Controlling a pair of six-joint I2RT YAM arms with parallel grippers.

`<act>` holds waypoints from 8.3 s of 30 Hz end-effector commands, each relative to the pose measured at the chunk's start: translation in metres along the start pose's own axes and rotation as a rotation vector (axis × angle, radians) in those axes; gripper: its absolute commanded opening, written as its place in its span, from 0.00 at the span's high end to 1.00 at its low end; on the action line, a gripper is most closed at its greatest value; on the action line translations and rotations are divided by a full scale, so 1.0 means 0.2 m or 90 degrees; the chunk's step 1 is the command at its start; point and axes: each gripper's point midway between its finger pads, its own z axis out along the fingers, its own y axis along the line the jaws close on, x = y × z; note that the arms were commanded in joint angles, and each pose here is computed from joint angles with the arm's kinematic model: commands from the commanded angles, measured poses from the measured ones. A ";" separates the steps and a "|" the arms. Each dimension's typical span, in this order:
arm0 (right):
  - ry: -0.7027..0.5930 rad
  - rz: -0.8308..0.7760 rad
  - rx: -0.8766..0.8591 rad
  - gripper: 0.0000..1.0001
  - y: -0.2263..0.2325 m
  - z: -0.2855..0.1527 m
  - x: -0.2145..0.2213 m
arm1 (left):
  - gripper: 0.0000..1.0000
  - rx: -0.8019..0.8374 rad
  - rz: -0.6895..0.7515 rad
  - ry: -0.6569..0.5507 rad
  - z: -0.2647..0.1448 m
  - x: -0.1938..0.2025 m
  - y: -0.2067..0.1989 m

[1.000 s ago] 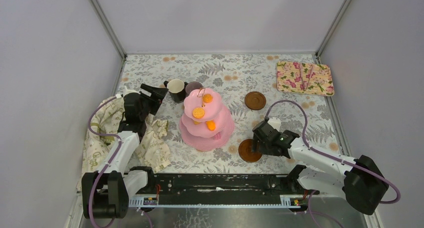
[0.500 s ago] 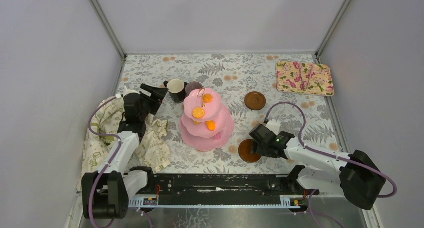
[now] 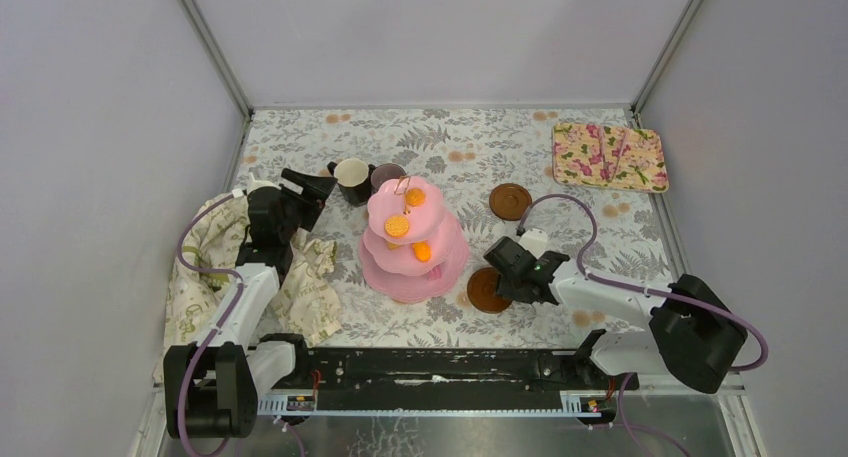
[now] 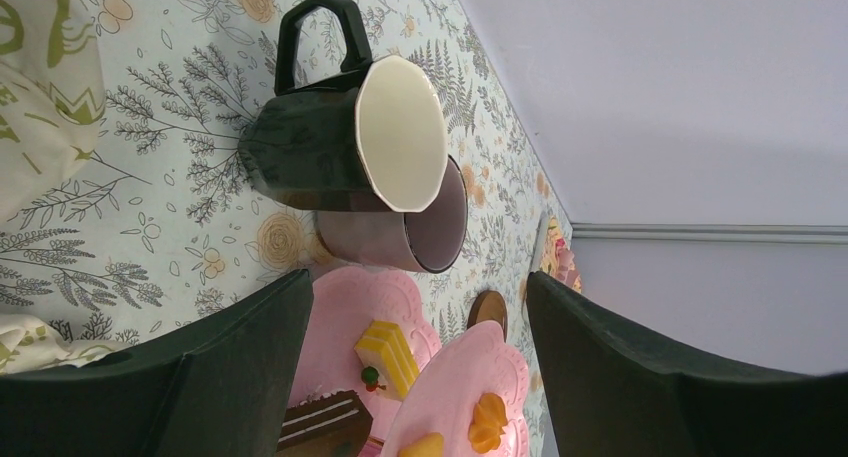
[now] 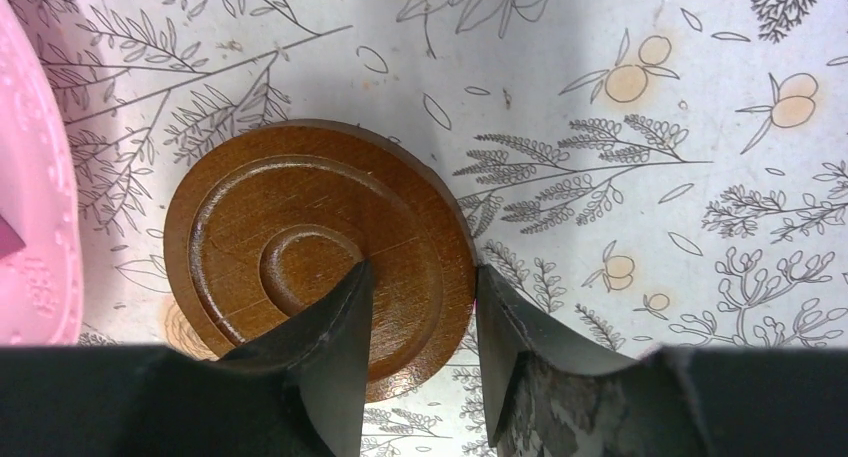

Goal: Serve the afternoon tea
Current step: Move the coaster to the center of the board, then pick up the cup at the center of the board.

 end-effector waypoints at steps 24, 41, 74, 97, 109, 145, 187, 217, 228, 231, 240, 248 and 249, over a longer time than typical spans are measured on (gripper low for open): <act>-0.007 0.081 0.088 0.67 -0.17 0.23 -0.36 | 0.15 0.037 0.005 -0.013 -0.02 -0.05 -0.06; 0.002 0.256 0.138 0.67 -0.48 0.29 -0.54 | 0.15 0.046 -0.009 -0.008 -0.01 -0.06 -0.07; -0.073 0.368 0.224 0.66 -0.68 0.37 -1.02 | 0.15 0.052 -0.026 -0.004 -0.01 -0.06 -0.06; -0.063 0.226 0.228 0.67 -0.48 0.49 -1.19 | 0.15 0.043 -0.026 -0.008 0.01 -0.08 -0.04; -0.060 0.232 0.191 0.67 -0.37 0.47 -1.16 | 0.15 0.044 -0.026 -0.007 0.01 -0.07 -0.04; -0.023 0.261 0.160 0.28 -0.50 0.44 -0.97 | 0.17 0.006 -0.008 -0.013 0.08 -0.13 -0.06; -0.179 0.245 -0.029 0.27 -0.23 -0.06 -1.22 | 0.44 -0.253 0.134 0.136 0.49 0.08 0.17; -0.183 0.230 -0.049 0.26 -0.16 -0.08 -1.24 | 1.00 -0.287 0.173 0.139 0.50 0.05 0.24; -0.183 0.227 -0.046 0.27 -0.16 -0.06 -1.22 | 1.00 -0.273 0.184 0.030 0.42 -0.12 0.13; -0.183 0.228 -0.047 0.27 -0.16 -0.06 -1.21 | 1.00 -0.264 0.185 0.001 0.40 -0.17 0.08; -0.194 0.229 -0.043 0.27 -0.17 -0.07 -1.22 | 1.00 -0.213 0.174 -0.114 0.26 -0.37 -0.15; -0.214 0.245 -0.043 0.27 -0.18 -0.11 -1.24 | 1.00 -0.104 0.170 -0.181 0.10 -0.51 -0.52; -0.218 0.249 -0.045 0.27 -0.18 -0.11 -1.24 | 1.00 -0.086 0.174 -0.188 0.08 -0.51 -0.57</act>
